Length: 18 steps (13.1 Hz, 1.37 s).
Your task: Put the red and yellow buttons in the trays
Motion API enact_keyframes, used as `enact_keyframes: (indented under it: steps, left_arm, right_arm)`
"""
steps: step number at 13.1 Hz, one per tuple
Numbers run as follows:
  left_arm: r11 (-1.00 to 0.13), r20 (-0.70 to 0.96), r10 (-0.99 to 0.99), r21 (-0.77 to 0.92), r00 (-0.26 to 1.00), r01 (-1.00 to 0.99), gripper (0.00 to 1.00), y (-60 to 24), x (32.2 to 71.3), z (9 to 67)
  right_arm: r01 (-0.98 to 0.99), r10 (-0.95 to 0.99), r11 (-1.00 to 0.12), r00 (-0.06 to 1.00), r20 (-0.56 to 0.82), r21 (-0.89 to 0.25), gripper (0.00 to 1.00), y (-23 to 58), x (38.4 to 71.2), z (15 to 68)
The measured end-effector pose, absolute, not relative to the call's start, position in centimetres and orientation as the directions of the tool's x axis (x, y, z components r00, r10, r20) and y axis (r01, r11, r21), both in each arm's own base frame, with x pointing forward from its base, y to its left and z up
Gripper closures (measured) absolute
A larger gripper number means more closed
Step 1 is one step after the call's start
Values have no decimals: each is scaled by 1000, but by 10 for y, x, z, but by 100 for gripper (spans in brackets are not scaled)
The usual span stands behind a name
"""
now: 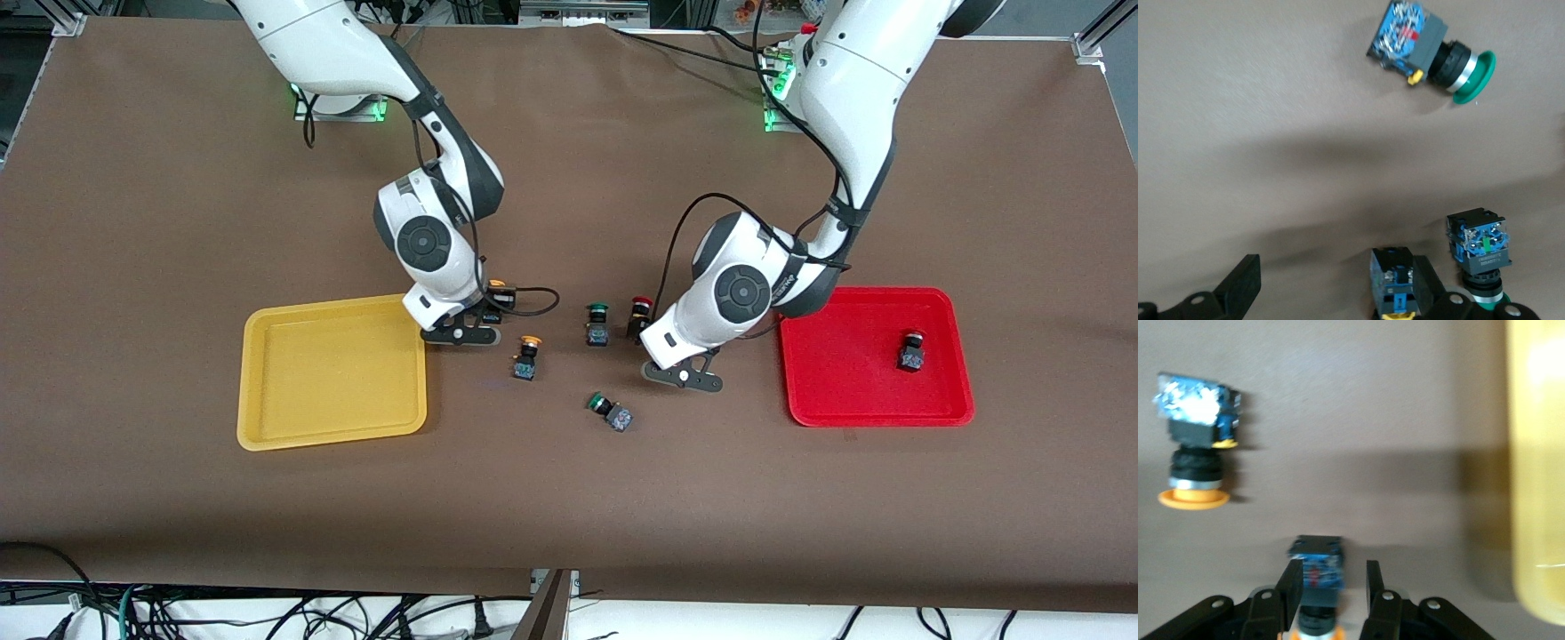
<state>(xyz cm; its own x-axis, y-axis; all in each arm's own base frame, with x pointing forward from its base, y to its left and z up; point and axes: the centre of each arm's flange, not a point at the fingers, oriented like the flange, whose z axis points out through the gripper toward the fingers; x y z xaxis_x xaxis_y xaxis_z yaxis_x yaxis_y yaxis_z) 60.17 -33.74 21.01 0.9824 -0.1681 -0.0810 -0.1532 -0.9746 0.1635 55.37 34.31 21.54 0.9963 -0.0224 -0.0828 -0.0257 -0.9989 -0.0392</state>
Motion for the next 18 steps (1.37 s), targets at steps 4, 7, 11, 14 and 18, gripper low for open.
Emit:
enact_keyframes:
  steps: [4, 7, 11, 14, 18]
  left_arm:
    - [-976, -96, -165, 157, 982, -148, 0, -351, 592, 198]
    - [-978, -105, -158, 151, 982, -142, 0, -364, 584, 196]
    - [-986, -102, -146, 93, 984, -136, 14, -381, 571, 187]
    - [-988, -101, -139, 82, 985, -131, 51, -378, 572, 185]
    - [-993, -76, -97, 73, 992, -92, 67, -356, 594, 196]
  right_arm:
    - [-42, -39, -999, 994, -98, -27, 51, 322, 564, 222]
    - [-123, -115, -991, 986, -120, -59, 34, 336, 558, 224]
    - [-153, -139, -983, 982, -129, -99, 32, 363, 544, 218]
    - [-165, -154, -981, 981, -115, -100, 32, 379, 534, 199]
    - [-169, -158, -981, 981, -112, -97, 32, 380, 534, 196]
